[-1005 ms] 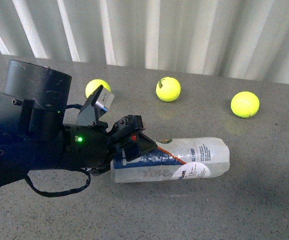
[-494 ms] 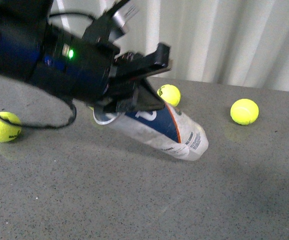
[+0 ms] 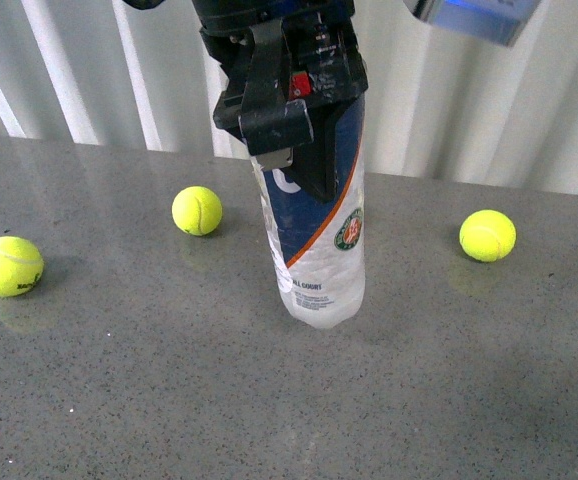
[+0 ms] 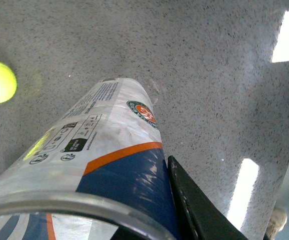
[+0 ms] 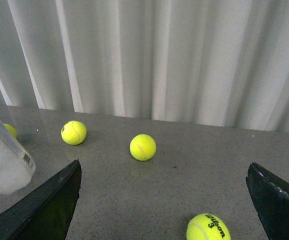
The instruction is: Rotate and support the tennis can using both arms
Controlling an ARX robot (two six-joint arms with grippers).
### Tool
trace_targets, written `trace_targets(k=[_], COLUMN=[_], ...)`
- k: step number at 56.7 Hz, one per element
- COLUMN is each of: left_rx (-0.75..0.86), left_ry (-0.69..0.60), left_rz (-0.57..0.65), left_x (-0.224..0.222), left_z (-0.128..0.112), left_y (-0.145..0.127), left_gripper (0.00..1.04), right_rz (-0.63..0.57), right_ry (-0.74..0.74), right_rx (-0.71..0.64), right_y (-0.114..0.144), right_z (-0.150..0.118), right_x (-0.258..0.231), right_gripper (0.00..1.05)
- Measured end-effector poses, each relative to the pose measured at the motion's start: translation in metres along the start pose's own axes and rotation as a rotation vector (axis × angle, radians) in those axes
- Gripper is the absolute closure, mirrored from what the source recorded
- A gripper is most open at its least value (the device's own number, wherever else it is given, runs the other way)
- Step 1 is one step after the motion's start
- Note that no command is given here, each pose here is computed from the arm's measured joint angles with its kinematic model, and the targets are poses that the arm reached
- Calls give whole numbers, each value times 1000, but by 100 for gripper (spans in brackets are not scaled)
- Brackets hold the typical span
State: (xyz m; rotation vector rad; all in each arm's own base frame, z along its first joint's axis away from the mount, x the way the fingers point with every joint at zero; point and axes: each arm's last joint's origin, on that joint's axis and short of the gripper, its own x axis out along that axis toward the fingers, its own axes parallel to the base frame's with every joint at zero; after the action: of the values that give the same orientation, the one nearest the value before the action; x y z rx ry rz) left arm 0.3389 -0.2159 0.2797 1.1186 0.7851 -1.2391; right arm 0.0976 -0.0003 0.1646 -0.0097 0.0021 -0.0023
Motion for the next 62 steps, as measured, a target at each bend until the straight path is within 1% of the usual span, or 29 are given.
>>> trace_targets(k=[7,13,23,34,49,52,55,56,60,62], left_rx=[80,111,113,107,138,143,145,145,144,141], left_ry=[36,56,68,112,108,105,97,97,94,91], left_rz=[-17,-32,-68,-101,-91,-89,-81,-79,-67,-64], left_x=[15,28,50,76,81,82,83,83,84,83], left_z=[11,16,19,15,23,24,26,26,27,27], left_y=[7,11,18,24,23,23,24,24,26,27], left_gripper=[101,101,101,101,101,95,84,78,64,55], right_rz=[0,0,0,0,0,0,0,0,0,0], right_ry=[0,0,0,0,0,0,0,0,0,0], right_rx=[0,0,0,0,0,0,0,0,0,0], right_y=[0,0,0,0,0,0,0,0,0,0], right_z=[0,0,0,0,0,0,0,0,0,0], right_x=[0,0,0,0,0,0,0,0,0,0], right_gripper=[7,7,7,7,7,7,7,7,7,7])
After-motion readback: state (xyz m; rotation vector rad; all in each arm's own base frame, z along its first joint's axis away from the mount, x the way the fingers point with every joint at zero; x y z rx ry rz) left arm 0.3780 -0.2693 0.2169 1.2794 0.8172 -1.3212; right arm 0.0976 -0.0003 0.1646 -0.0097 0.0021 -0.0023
